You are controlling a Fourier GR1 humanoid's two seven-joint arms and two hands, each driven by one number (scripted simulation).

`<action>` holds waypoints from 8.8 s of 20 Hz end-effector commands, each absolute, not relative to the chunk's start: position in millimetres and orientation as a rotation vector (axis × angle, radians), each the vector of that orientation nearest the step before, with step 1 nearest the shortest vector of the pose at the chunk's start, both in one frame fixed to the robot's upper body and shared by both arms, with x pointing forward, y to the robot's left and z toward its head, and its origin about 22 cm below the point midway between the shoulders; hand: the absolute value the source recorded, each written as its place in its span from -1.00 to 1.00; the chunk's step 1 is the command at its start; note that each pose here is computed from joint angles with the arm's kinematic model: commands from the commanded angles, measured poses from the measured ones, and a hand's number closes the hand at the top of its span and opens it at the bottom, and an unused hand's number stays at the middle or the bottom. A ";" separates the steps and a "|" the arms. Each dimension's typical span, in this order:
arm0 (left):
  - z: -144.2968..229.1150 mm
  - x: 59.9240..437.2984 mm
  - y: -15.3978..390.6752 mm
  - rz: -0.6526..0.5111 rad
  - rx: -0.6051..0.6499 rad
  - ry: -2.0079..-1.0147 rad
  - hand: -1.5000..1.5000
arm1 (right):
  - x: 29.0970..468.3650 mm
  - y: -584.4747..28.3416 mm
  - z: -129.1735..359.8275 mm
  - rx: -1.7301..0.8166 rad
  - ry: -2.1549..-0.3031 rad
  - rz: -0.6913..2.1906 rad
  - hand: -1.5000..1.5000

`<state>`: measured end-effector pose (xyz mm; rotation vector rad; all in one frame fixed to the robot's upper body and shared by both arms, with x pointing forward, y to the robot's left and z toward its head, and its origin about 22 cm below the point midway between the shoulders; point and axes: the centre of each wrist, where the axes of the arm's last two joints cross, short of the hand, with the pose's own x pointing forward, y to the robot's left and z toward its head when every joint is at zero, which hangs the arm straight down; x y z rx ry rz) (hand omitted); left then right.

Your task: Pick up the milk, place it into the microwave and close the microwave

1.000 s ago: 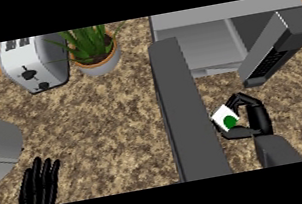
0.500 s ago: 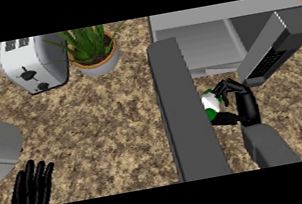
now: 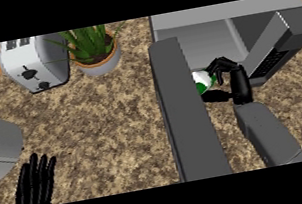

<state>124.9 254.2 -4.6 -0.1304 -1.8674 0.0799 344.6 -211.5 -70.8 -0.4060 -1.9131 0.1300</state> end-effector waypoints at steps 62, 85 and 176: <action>-7.2 165.6 228.2 -0.142 -0.188 -1.872 -1.00 | 363.6 -256.4 -74.8 -0.568 -1.786 0.159 -1.00; -11.4 175.0 201.6 -0.274 -0.311 -1.756 1.00 | 245.5 -295.3 -159.9 0.022 -1.848 -0.095 -1.00; 44.9 347.4 1.2 -0.270 -0.125 -2.000 -1.00 | 209.8 -363.6 89.2 0.522 -2.138 0.237 -1.00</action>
